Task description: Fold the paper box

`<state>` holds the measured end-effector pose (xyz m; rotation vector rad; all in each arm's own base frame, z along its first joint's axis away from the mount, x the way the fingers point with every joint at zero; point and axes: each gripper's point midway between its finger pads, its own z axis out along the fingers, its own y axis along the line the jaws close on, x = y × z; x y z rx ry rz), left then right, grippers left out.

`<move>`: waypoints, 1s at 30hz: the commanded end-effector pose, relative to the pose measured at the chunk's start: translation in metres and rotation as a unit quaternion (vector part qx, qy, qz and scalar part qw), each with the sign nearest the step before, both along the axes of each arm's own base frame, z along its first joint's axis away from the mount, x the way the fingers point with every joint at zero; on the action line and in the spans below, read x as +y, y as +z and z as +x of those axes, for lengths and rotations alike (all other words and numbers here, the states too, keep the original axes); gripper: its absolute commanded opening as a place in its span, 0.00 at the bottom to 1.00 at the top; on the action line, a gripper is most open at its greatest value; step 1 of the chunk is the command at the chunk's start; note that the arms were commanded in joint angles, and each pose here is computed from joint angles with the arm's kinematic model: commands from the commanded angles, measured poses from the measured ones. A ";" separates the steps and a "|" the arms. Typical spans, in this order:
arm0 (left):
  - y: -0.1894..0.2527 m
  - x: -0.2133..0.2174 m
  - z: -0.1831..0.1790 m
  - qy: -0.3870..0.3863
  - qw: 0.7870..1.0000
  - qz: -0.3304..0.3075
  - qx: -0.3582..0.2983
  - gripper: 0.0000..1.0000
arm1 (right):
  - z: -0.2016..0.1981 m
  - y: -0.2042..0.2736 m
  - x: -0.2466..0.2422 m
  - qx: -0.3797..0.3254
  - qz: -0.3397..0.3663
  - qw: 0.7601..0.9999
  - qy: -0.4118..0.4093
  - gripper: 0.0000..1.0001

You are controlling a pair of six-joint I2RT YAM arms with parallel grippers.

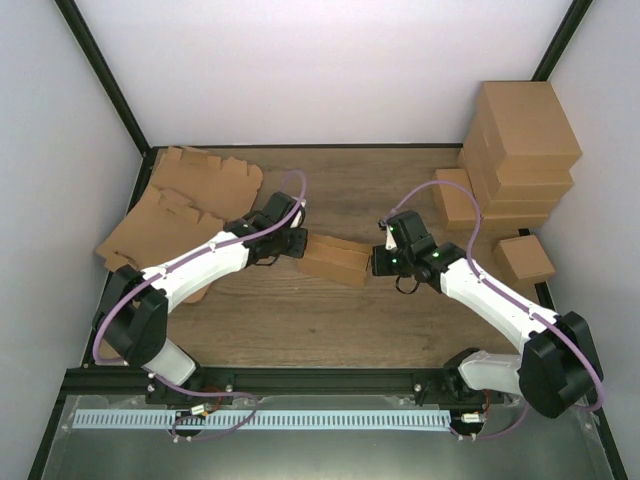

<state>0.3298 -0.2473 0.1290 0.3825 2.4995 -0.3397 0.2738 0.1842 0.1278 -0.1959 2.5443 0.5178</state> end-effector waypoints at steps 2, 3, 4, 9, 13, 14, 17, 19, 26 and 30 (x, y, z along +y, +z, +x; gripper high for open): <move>-0.016 -0.001 -0.014 -0.002 1.000 0.006 0.027 0.04 | 0.010 0.018 0.009 -0.011 0.024 0.999 -0.022 0.01; -0.016 -0.001 -0.014 0.000 1.000 0.006 0.027 0.04 | 0.010 0.018 0.009 -0.009 0.025 0.999 -0.026 0.01; -0.016 0.000 -0.015 0.007 1.000 0.005 0.029 0.04 | 0.009 0.017 0.009 -0.006 0.024 0.999 -0.030 0.01; -0.012 -0.001 -0.019 0.022 0.999 0.001 0.026 0.04 | 0.009 0.015 0.006 0.005 0.026 0.997 -0.068 0.01; -0.013 -0.001 -0.022 0.028 0.999 0.002 0.027 0.04 | 0.006 0.014 0.006 0.009 0.022 0.995 -0.093 0.01; -0.013 -0.001 -0.023 0.029 0.999 0.002 0.027 0.04 | 0.005 0.014 0.006 0.010 0.021 0.995 -0.094 0.01; -0.012 -0.002 -0.025 0.031 0.999 0.000 0.028 0.04 | 0.003 0.013 0.008 0.013 0.025 0.995 -0.101 0.01; -0.012 -0.002 -0.026 0.034 0.999 -0.001 0.030 0.04 | 0.002 0.012 0.009 0.015 0.028 0.994 -0.104 0.01; -0.015 -0.005 -0.031 0.035 0.999 0.000 0.032 0.04 | -0.004 0.005 0.006 0.020 0.025 0.993 -0.112 0.01; -0.018 -0.005 -0.033 0.034 0.999 0.004 0.033 0.04 | -0.006 0.004 0.008 0.021 0.027 0.993 -0.112 0.01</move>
